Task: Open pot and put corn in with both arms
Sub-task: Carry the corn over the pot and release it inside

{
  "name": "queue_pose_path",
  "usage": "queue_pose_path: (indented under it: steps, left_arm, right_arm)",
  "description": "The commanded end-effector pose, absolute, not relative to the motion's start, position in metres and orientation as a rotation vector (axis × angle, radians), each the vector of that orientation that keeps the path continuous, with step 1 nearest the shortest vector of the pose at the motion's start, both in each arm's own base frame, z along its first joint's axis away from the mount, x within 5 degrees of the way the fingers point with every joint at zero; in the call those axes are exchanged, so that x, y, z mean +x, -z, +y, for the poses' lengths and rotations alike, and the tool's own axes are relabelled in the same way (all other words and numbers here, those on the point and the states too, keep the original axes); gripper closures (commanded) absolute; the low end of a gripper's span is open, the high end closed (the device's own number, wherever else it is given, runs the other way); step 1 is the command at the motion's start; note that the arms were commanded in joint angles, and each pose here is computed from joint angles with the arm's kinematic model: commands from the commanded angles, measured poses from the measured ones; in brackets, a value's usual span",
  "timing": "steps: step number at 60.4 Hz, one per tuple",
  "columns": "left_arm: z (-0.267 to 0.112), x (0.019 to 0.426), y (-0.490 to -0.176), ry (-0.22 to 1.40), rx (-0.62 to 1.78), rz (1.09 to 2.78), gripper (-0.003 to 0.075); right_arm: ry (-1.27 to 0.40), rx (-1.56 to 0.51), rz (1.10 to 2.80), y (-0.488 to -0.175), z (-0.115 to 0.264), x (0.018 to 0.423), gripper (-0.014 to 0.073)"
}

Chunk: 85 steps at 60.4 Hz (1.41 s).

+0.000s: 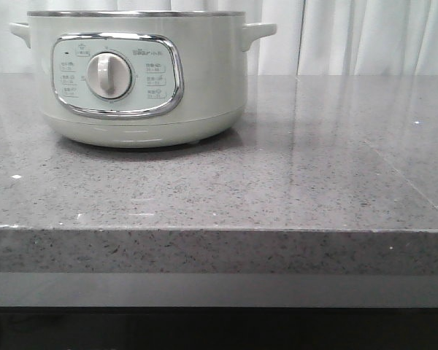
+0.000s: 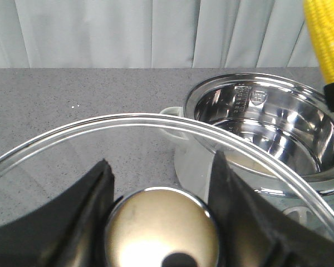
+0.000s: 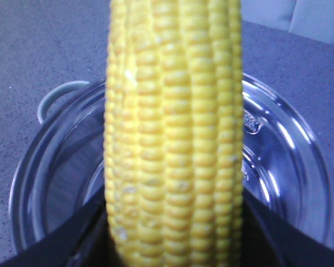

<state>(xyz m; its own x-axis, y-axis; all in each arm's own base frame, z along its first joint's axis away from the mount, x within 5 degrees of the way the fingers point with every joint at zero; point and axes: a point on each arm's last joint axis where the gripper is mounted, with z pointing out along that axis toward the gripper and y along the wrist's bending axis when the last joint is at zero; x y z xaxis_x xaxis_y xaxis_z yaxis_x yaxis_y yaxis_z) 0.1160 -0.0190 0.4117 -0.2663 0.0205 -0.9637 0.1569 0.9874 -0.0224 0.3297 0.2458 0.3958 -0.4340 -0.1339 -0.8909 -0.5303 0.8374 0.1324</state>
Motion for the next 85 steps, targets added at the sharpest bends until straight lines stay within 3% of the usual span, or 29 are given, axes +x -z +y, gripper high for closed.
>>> queue_pose_path:
  steps: [1, 20, 31, 37, 59, 76, 85]
  left_arm:
    - [-0.019, 0.113, -0.437, 0.154, 0.103, 1.651, 0.0479]
    - [-0.019, 0.113, -0.437, 0.154, 0.103, 1.651, 0.0479]
    - [-0.019, 0.113, -0.437, 0.154, 0.103, 1.651, 0.0479]
    - [-0.019, 0.113, -0.437, 0.154, 0.103, 1.651, 0.0479]
    - [-0.019, 0.113, -0.437, 0.154, 0.103, 1.651, 0.0479]
    - [-0.019, 0.113, -0.437, 0.154, 0.103, 1.651, 0.0479]
    - [-0.019, 0.113, -0.437, 0.154, 0.103, 1.651, 0.0479]
  right_arm:
    - [-0.523, -0.47, 1.848, -0.417, 0.248, 0.331, 0.0318]
    - [-0.496, -0.494, 1.936, -0.38, 0.262, 0.35, 0.0298]
    - [-0.492, -0.497, 1.949, -0.377, 0.263, 0.351, 0.0089]
    - [-0.492, -0.497, 1.95, -0.377, 0.263, 0.351, 0.0029]
    - [-0.49, -0.494, 1.949, -0.396, 0.252, 0.339, 0.0034]
    - [-0.366, -0.521, 1.968, -0.443, 0.206, 0.294, 0.0034]
    - [-0.339, -0.529, 1.947, -0.446, 0.181, 0.262, 0.0034]
